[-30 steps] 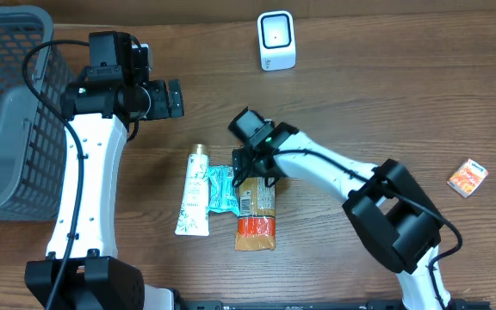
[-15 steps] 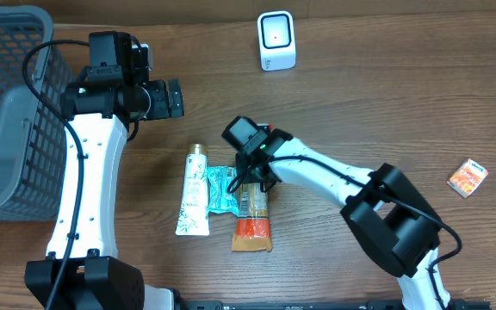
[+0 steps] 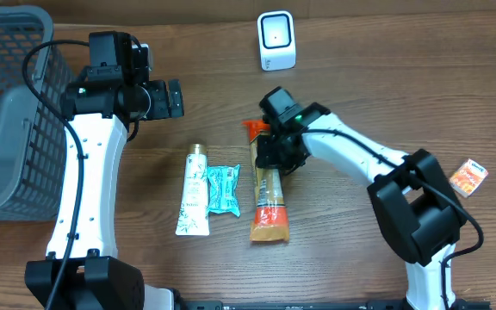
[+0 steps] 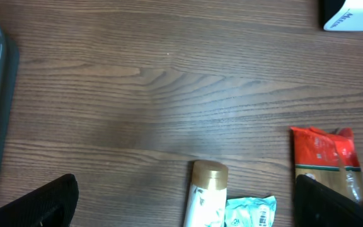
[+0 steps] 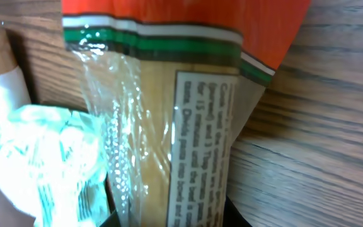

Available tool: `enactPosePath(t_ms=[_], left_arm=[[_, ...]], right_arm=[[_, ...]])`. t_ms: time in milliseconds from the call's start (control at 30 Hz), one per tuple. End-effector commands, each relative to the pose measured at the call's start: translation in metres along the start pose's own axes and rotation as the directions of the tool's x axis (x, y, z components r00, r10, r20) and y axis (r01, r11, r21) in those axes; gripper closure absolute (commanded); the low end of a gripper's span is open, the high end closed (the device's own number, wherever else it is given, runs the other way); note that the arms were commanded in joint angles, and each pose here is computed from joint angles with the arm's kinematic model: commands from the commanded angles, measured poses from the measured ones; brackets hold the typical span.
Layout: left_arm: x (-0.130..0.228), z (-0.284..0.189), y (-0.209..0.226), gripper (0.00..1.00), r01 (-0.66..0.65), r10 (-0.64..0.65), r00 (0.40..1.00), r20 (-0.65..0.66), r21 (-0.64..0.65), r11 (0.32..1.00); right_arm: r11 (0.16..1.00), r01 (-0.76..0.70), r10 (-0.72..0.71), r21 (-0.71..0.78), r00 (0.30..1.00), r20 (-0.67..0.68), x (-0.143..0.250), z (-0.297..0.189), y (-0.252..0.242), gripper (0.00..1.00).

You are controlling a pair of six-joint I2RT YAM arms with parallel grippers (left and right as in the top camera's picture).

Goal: Scan the item barcode
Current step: 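Lift the spaghetti pack and slide it rightward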

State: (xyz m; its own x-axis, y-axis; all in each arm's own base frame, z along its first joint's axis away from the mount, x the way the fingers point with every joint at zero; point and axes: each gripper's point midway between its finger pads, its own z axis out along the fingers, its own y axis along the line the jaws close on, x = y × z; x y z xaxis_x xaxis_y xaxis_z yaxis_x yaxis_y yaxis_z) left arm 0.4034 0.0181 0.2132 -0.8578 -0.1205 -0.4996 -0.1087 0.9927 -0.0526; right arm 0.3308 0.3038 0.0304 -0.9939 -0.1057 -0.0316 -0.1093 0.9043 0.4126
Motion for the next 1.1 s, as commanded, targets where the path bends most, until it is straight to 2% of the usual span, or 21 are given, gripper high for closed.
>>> enactPosePath(t_ms=[0,67,133,233,300,567,900,1067], left_arm=[[-0.005,-0.004,-0.005,0.00,0.002,-0.002,1.000,0.020,0.003,1.000],[-0.005,-0.004,-0.005,0.00,0.002,-0.002,1.000,0.020,0.003,1.000],[-0.005,-0.004,-0.005,0.00,0.002,-0.002,1.000,0.020,0.003,1.000],[-0.005,-0.004,-0.005,0.00,0.002,-0.002,1.000,0.020,0.003,1.000],[-0.005,-0.004,-0.005,0.00,0.002,-0.002,1.000,0.020,0.003,1.000],[-0.005,-0.004,-0.005,0.00,0.002,-0.002,1.000,0.020,0.003,1.000],[-0.005,-0.004,-0.005,0.00,0.002,-0.002,1.000,0.020,0.003,1.000],[-0.005,-0.004,-0.005,0.00,0.002,-0.002,1.000,0.020,0.003,1.000]], right_arm=[[0.985,0.048,-0.059,-0.168,0.997,-0.059,0.007,-0.018,0.012,0.96],[0.956,0.104,-0.122,-0.276,0.991,-0.049,0.005,-0.036,0.022,0.96],[0.938,0.109,-0.123,-0.328,0.992,-0.024,0.000,-0.056,0.025,0.96],[0.931,0.111,-0.108,-0.348,0.994,0.027,-0.006,-0.086,0.023,0.96],[0.920,0.162,-0.145,-0.356,0.987,0.075,-0.006,-0.107,0.024,0.96],[0.872,0.301,-0.212,-0.385,0.943,0.258,0.014,-0.197,0.054,0.96],[0.772,0.287,-0.060,-0.568,0.922,0.383,0.035,-0.301,0.084,0.96],[0.741,0.280,-0.006,-0.610,0.912,0.410,0.043,-0.333,0.084,0.96]])
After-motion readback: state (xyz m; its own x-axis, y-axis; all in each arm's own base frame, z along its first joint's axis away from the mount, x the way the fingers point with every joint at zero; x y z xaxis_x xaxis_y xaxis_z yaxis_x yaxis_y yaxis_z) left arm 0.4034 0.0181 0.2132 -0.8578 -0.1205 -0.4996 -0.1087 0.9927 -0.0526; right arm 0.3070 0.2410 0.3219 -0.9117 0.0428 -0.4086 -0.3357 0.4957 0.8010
